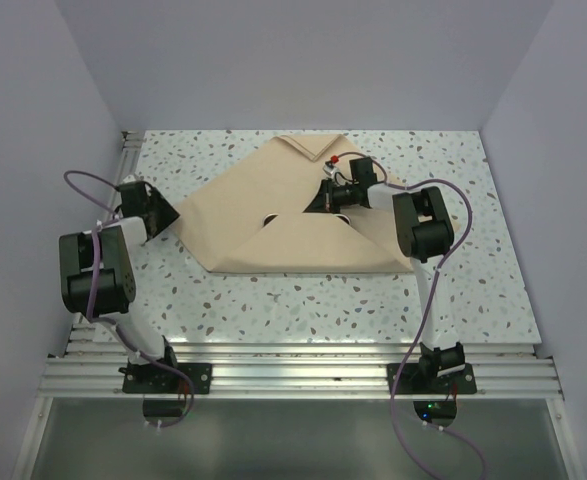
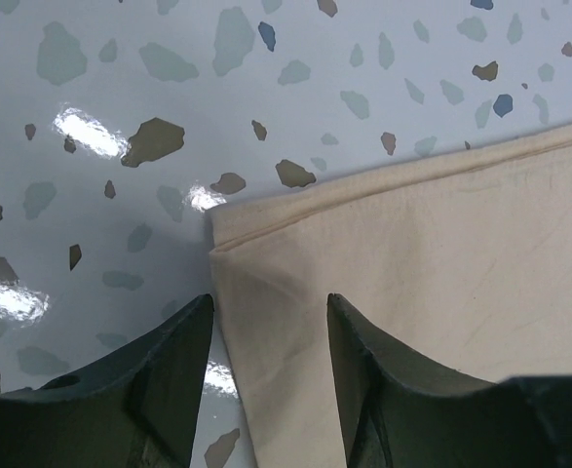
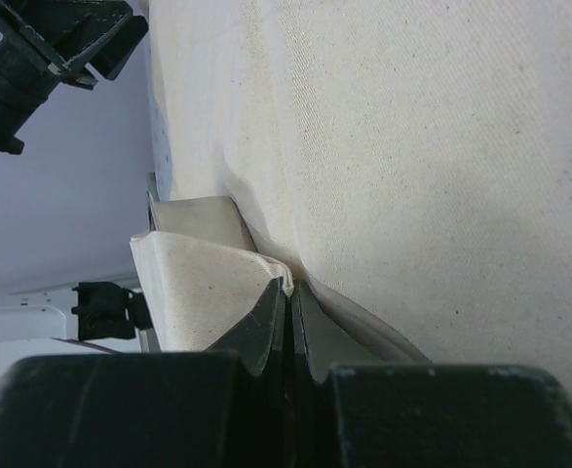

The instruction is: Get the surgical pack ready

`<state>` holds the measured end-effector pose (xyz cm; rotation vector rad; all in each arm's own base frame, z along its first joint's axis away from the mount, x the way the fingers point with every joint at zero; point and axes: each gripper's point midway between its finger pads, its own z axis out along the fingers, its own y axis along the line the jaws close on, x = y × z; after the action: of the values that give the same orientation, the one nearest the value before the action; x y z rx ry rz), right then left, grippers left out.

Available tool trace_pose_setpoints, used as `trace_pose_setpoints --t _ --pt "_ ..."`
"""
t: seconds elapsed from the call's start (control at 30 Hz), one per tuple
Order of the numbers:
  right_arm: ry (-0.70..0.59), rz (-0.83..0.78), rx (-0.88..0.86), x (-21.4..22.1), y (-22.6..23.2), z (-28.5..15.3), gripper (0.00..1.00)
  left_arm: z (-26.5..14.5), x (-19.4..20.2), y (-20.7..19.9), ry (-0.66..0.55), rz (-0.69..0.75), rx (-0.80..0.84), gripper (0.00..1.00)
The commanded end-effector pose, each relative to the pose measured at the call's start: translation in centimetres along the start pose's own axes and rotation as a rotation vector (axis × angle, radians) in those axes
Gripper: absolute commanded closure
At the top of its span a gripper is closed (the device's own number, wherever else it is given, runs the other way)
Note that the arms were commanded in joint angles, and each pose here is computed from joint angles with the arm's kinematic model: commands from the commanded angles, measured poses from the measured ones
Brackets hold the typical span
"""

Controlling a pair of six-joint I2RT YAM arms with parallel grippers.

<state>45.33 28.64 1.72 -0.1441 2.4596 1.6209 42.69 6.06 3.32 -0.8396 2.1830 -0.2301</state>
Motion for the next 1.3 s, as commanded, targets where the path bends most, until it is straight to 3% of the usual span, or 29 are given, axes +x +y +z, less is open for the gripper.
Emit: trace_pose_setpoints --t 0.0,0.37,0.67,0.77,0.97,1.27 --pt "0.002 0.050 0.069 1.3 -2.4 0.1 1.00 0.6 -1.7 -0.3 -0.036 0.014 0.000 0.46" --pt "0.003 0.046 0.058 1.3 -2.0 0.0 1.00 2.7 -1.0 1.6 0.010 0.041 -0.104 0.55" --pt "0.000 0.050 0.052 1.3 -2.0 0.0 1.00 2.9 -0.2 1.4 0.028 0.173 -0.199 0.93" --pt "-0.001 0.053 0.052 1.3 -2.0 0.0 1.00 2.7 -0.8 0.7 0.006 0.225 -0.229 1.00" --pt "-0.003 0.051 0.045 1.2 -1.9 0.0 1.00 0.7 -1.6 -2.8 -0.108 0.387 -0.346 1.00" --pt "0.001 0.058 0.045 1.4 -2.1 0.2 1.00 -2.7 -3.8 -5.2 -0.270 0.474 -0.454 1.00"
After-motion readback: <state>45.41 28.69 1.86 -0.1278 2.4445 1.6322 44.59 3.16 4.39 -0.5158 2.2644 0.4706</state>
